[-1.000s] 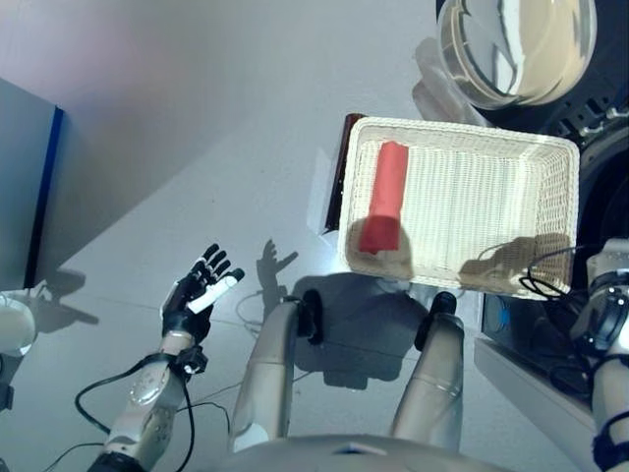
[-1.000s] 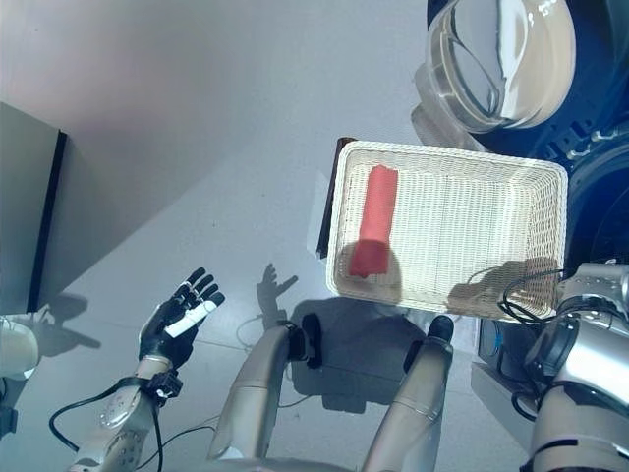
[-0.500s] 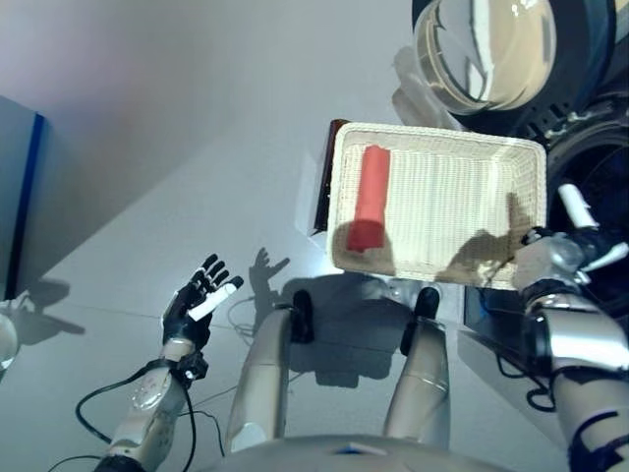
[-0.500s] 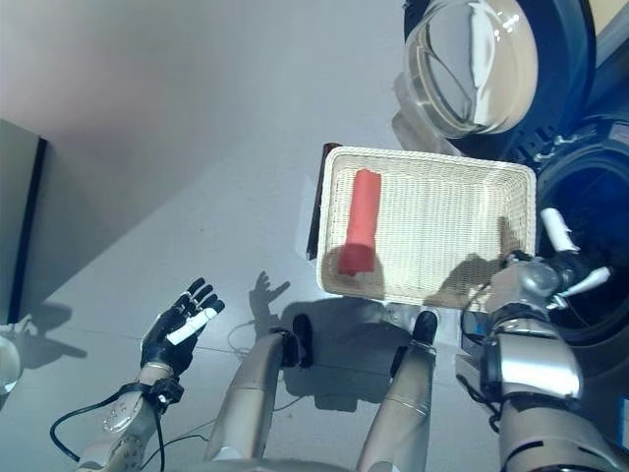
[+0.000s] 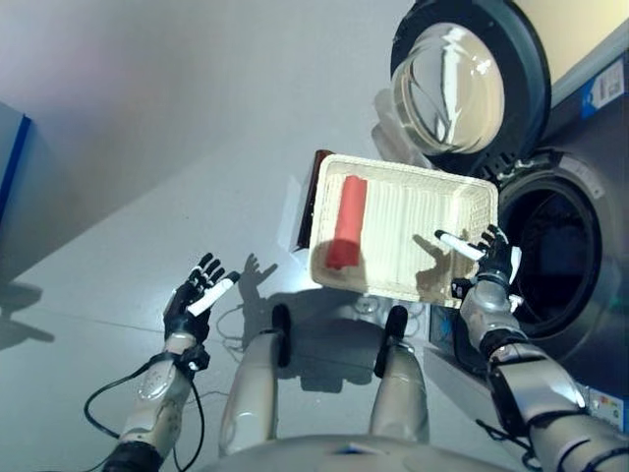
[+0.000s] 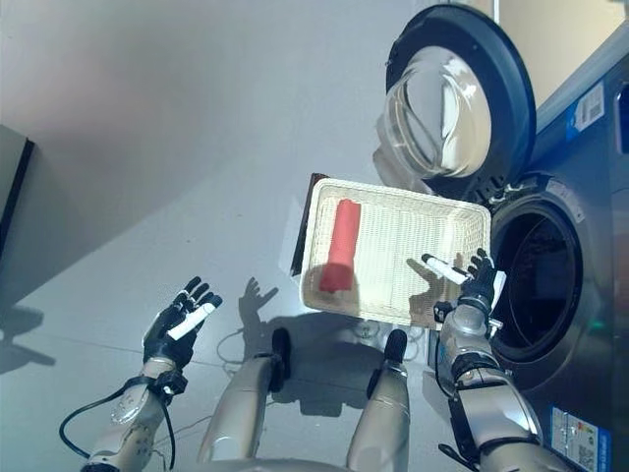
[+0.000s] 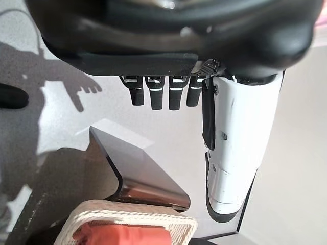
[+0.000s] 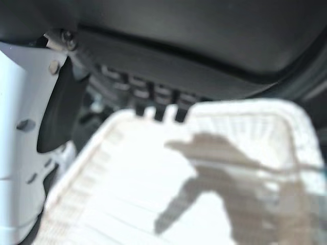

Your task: Pick up the clothes and place them into the washing machine

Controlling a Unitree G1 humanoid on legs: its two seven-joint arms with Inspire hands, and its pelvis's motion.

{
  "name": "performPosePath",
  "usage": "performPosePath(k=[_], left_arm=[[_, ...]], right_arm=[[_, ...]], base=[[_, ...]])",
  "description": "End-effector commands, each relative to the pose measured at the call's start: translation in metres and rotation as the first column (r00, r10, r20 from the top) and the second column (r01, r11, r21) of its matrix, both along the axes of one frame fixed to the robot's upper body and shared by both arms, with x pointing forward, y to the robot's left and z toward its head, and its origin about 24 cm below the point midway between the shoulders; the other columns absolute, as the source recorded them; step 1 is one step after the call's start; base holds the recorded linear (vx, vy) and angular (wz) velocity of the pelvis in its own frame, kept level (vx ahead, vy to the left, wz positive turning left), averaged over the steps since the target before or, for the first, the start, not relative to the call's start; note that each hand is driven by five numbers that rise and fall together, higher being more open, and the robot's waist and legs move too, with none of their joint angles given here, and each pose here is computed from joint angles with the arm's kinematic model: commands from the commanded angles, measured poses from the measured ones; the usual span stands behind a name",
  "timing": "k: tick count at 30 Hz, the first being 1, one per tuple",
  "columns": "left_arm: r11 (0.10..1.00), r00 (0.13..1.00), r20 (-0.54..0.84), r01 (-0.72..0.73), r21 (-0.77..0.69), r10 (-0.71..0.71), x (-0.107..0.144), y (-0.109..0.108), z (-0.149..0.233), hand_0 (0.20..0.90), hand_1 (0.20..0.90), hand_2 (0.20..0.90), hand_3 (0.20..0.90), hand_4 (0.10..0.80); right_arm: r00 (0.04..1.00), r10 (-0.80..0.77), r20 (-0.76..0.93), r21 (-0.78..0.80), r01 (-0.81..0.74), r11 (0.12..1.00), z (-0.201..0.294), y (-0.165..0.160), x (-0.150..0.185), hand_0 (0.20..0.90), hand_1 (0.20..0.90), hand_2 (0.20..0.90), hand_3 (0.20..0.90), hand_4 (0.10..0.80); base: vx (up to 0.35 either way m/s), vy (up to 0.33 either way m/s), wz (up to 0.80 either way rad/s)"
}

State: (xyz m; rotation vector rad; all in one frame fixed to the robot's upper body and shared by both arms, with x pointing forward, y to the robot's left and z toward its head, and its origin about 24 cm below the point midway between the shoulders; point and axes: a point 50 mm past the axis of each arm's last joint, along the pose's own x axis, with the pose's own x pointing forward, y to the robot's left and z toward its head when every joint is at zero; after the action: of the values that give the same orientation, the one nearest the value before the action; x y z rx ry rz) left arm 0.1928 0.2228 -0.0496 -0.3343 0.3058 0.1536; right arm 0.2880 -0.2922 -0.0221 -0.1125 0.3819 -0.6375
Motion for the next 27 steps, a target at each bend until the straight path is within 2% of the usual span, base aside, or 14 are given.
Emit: performPosePath(k=[1,6,9,13,17,22,27], left_arm=[[0.998,0.982,0.186,-0.015,0.065,0.003,0.013,0.01,0.031,0.9,0.9,0.9,0.9,0.8],[0.997,0.982,0.188,0.007,0.076,-0.021,0.012,0.006,0.032,0.9,0.9,0.9,0.9,0.8],[0.995,0.978,0.207,-0.006,0.101,-0.015,0.014,0.01,0.037,0.9,0.9,0.9,0.9,0.8],[0.991,0.974,0.225,-0.021,0.135,-0.01,0.015,0.016,0.043,0.9,0.9,0.9,0.9,0.8],[0.99,0.974,0.225,-0.044,0.132,0.013,0.015,0.02,0.044,0.9,0.9,0.9,0.9,0.8],[0.99,0.975,0.223,-0.026,0.135,-0.005,0.013,0.018,0.047,0.9,0.9,0.9,0.9,0.8],[0.991,0.974,0.227,-0.01,0.136,-0.021,0.012,0.02,0.051,0.9,0.9,0.9,0.9,0.8]], right_arm=[[0.994,0.112,-0.006,-0.107,-0.112,0.988,0.007,0.008,0.008,0.9,0.9,0.9,0.9,0.8],[0.978,0.163,-0.134,-0.19,-0.187,0.964,-0.004,0.027,0.01,0.9,0.9,0.9,0.9,0.8],[0.943,0.24,-0.23,-0.358,-0.311,0.88,-0.003,0.041,0.016,0.9,0.9,0.9,0.9,0.8],[0.923,0.281,-0.262,-0.392,-0.369,0.843,-0.004,0.049,0.019,0.9,0.9,0.9,0.9,0.8],[0.94,0.273,-0.205,-0.332,-0.329,0.884,-0.003,0.061,0.023,0.9,0.9,0.9,0.9,0.8],[0.931,0.312,-0.192,-0.294,-0.357,0.887,-0.002,0.083,0.031,0.9,0.9,0.9,0.9,0.8],[0.937,0.286,-0.199,-0.243,-0.33,0.912,0.002,0.095,0.039,0.9,0.9,0.9,0.9,0.8]], base=[[0.059,0.002,0.05],[0.055,0.01,0.15],[0.028,0.006,0.26],[-0.001,0.003,0.12],[-0.01,0.005,0.09],[-0.017,0.006,0.04],[-0.044,0.049,0.02]])
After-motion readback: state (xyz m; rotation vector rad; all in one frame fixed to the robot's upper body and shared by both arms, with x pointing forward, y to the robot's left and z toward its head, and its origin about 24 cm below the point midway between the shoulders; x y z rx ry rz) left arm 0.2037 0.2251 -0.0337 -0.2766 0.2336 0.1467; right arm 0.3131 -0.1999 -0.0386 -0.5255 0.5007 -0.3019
